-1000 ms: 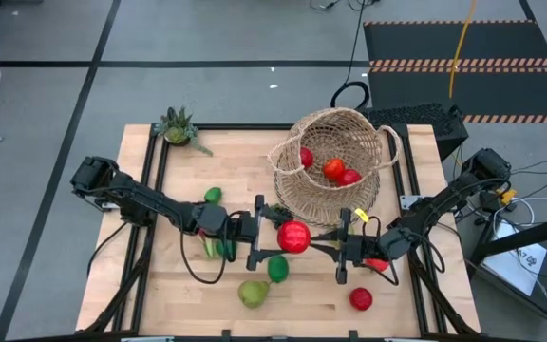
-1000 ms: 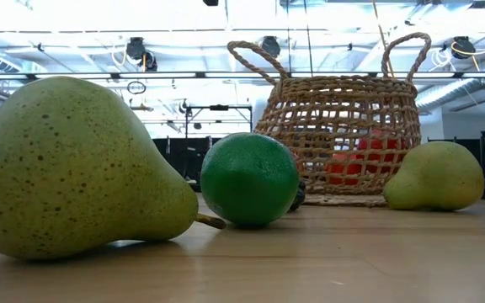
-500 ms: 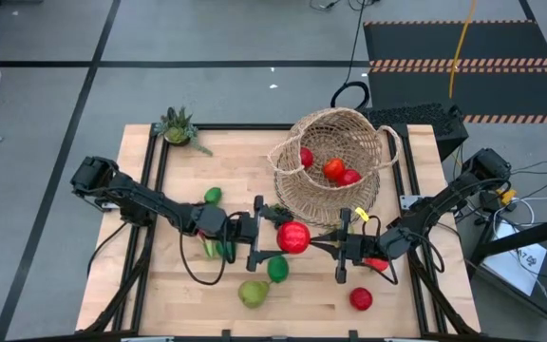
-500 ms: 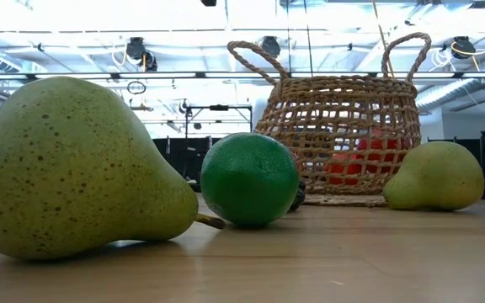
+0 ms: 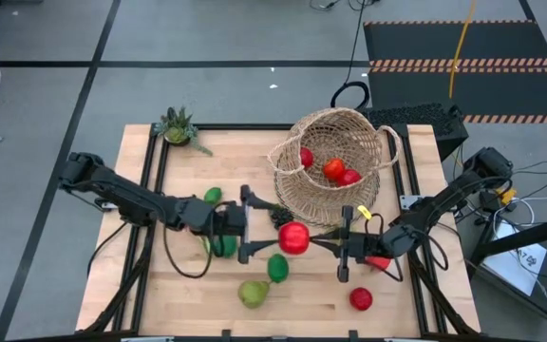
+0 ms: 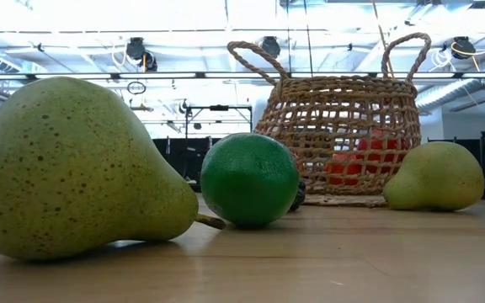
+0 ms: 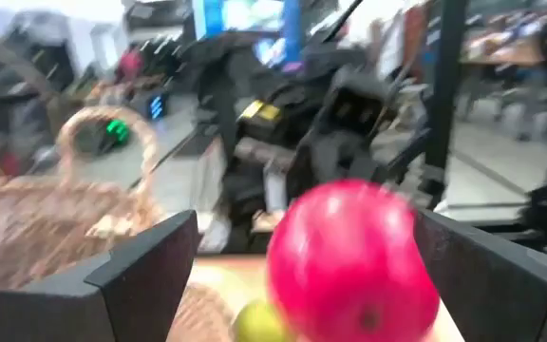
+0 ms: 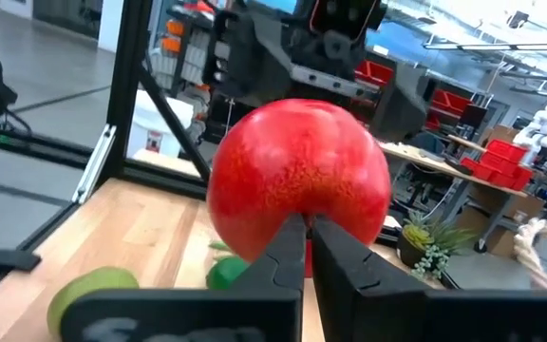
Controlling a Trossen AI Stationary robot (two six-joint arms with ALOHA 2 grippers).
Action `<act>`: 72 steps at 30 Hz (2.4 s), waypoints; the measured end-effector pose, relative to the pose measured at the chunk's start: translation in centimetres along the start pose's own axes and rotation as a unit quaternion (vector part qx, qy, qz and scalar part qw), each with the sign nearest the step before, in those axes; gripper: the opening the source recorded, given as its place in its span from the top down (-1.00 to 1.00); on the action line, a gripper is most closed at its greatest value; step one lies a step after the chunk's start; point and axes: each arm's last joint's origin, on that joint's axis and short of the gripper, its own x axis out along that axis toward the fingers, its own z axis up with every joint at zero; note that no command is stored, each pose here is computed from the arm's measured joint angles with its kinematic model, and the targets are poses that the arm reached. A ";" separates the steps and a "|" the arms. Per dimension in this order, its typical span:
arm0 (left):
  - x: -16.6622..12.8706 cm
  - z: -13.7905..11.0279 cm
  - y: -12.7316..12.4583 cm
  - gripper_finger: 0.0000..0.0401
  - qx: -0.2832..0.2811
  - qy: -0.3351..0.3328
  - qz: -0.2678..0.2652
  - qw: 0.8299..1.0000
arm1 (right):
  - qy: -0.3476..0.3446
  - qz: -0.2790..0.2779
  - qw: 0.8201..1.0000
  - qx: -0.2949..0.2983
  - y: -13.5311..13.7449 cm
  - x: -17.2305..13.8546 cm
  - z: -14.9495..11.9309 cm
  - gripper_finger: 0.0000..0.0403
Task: Build produce basket
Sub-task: Put the red apple into the brown basket
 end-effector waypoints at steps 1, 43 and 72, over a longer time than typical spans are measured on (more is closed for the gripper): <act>-0.4 0.3 0.2 -0.92 -0.004 0.008 0.014 1.000 | -0.002 -0.001 1.000 0.003 -0.1 -0.1 0.1 1.00; -4.3 0.4 1.3 -0.52 -0.084 0.130 0.111 0.982 | 0.215 -0.142 0.963 0.084 -17.2 -1.4 13.1 1.00; -4.3 0.3 1.3 -0.52 -0.082 0.136 0.107 0.982 | 0.545 -0.145 0.810 0.159 -28.6 2.2 5.7 0.98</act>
